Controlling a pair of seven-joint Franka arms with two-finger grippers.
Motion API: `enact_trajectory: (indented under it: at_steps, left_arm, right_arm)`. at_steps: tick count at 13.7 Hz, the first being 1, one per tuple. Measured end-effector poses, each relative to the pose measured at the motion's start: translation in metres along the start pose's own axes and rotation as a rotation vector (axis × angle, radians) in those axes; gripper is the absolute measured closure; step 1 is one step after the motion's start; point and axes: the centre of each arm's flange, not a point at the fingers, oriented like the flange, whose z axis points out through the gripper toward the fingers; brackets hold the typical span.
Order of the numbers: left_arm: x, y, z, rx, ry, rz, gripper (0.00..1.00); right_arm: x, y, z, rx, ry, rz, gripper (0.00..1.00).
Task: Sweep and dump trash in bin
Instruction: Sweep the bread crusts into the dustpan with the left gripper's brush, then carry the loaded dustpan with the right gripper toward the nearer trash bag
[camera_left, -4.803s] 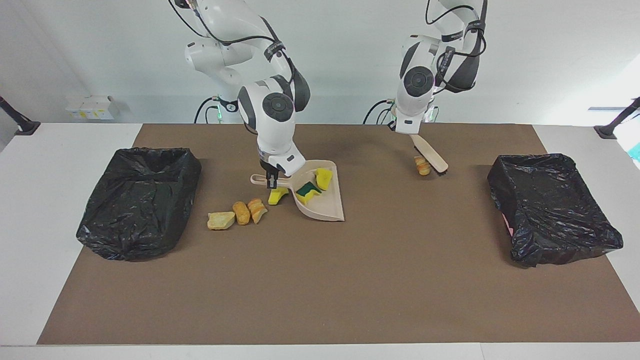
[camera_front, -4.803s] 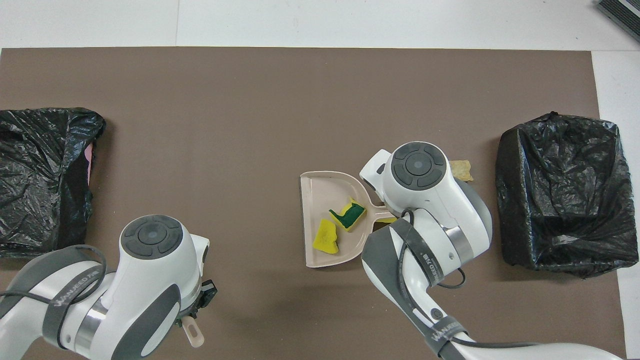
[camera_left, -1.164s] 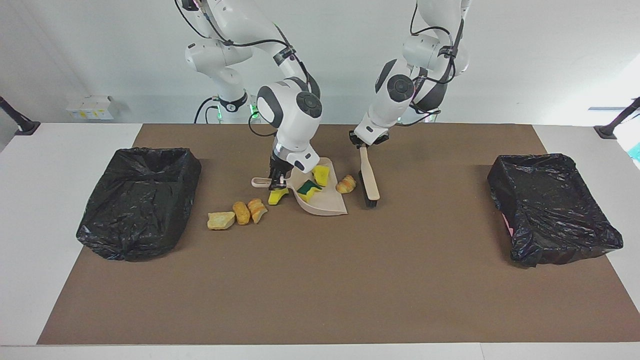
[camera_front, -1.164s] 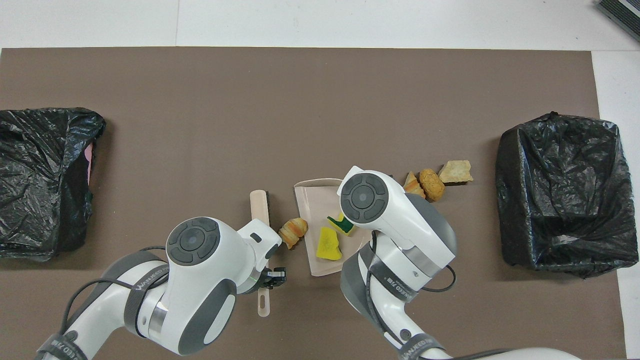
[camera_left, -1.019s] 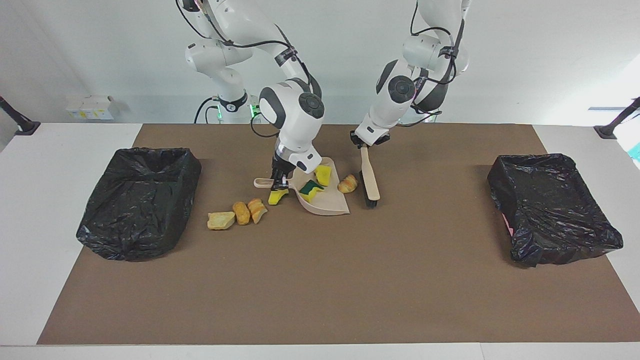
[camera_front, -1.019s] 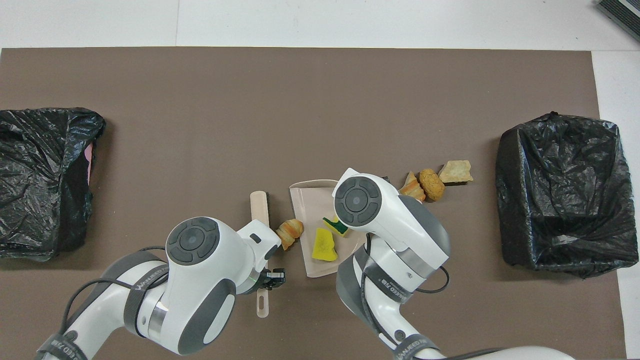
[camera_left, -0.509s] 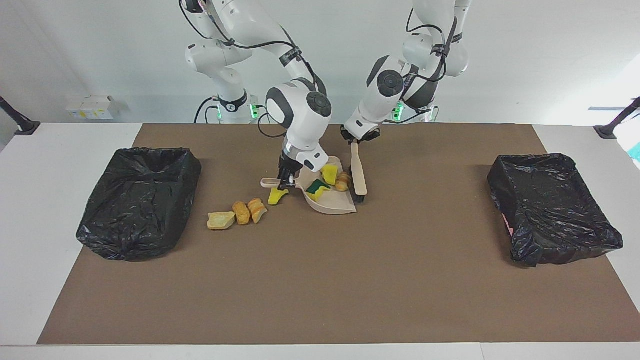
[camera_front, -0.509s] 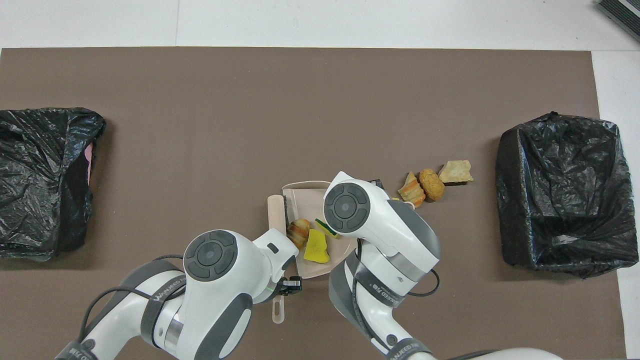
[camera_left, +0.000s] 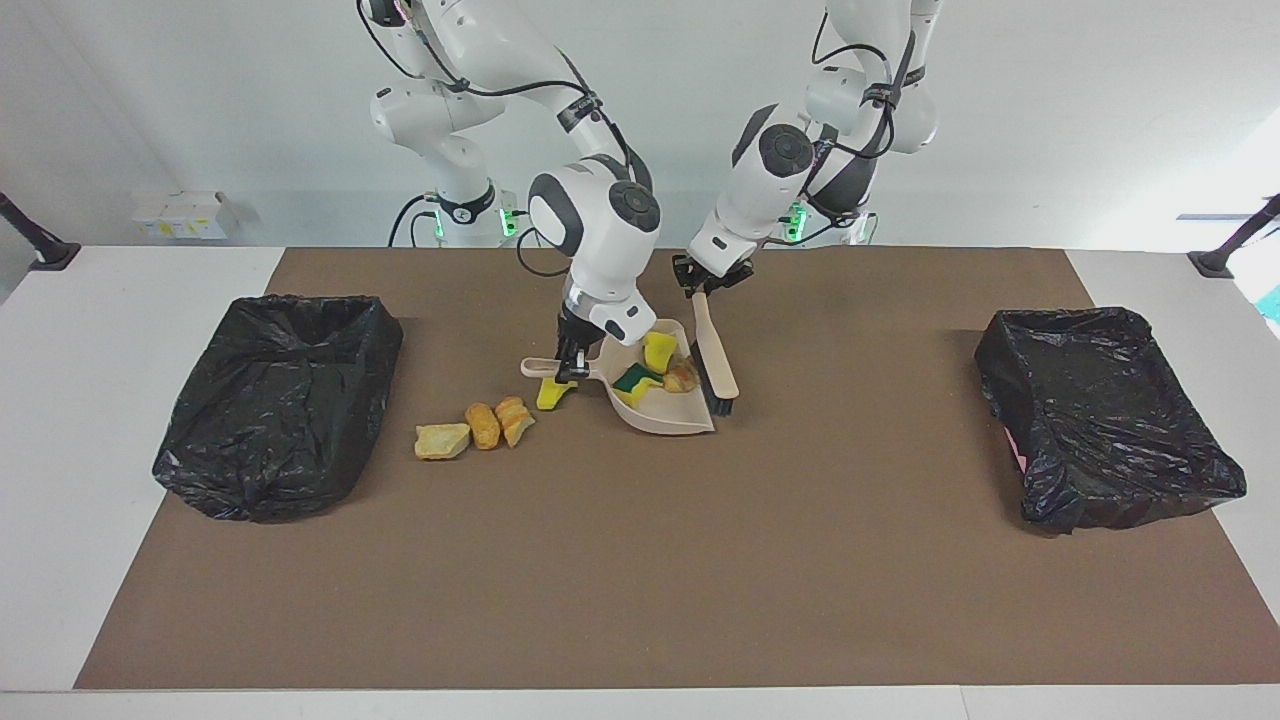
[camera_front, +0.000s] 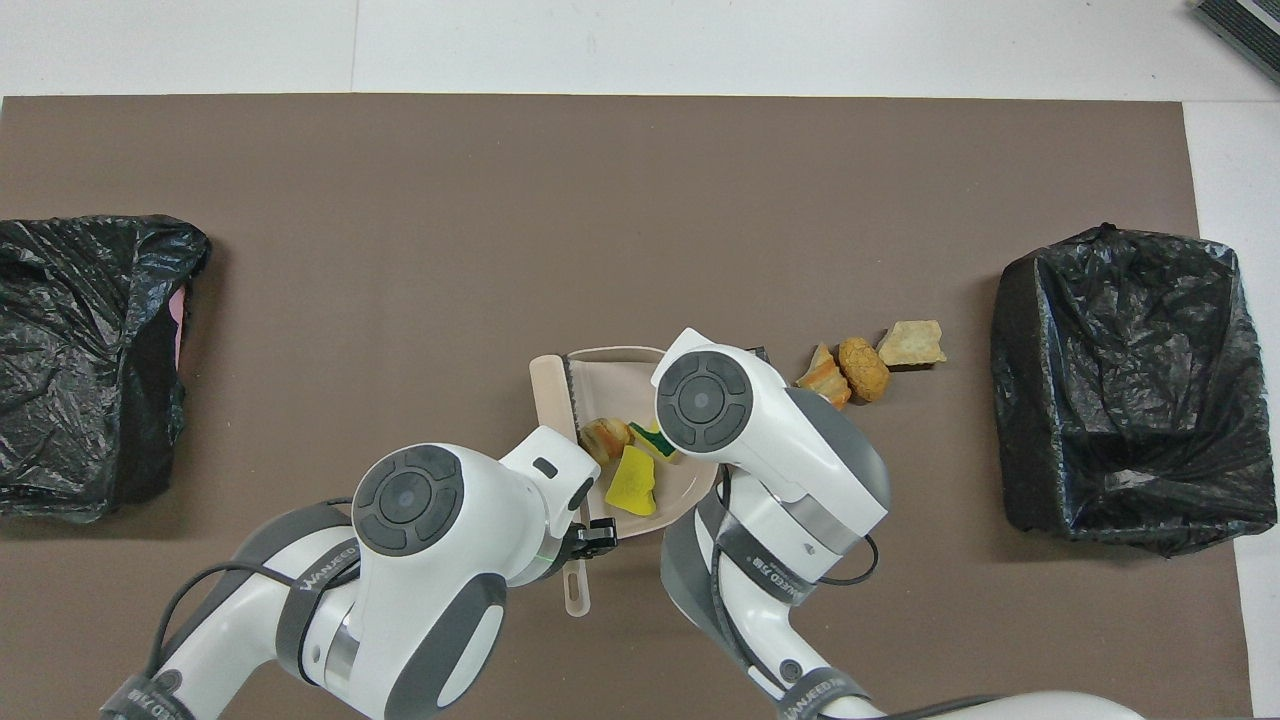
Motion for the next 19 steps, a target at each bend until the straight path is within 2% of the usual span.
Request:
enact_trajectory:
  at_steps: [3,5,7,11,15,19]
  left_arm:
    - [-0.009,-0.013,-0.005,0.075,-0.072,-0.064,0.74]
    - [-0.017,-0.019,-0.008,0.126,-0.075,-0.098,0.74]
    - [-0.028,-0.024,-0.004,0.141,-0.075,-0.103,0.74]
    - [-0.082,-0.021,0.019,0.168,-0.070,-0.013,0.74]
    - [-0.140,0.000,0.043,0.207,-0.037,0.030,0.74]
    - [-0.180,0.005,0.081,0.235,-0.012,0.046,0.74]
  right_arm:
    - [-0.022,0.014,-0.012,0.008,0.056,0.045,0.68]
    - [-0.043,0.022,-0.022,0.022,0.068,0.044,0.68]
    - [-0.067,0.029,-0.036,0.042,0.081,0.013,0.68]
    - [-0.145,0.055,-0.058,0.038,0.094,-0.056,0.68]
    - [-0.218,0.070,-0.082,0.016,0.100,-0.050,0.68]
    - [-0.293,0.067,-0.085,0.017,0.100,-0.029,0.68]
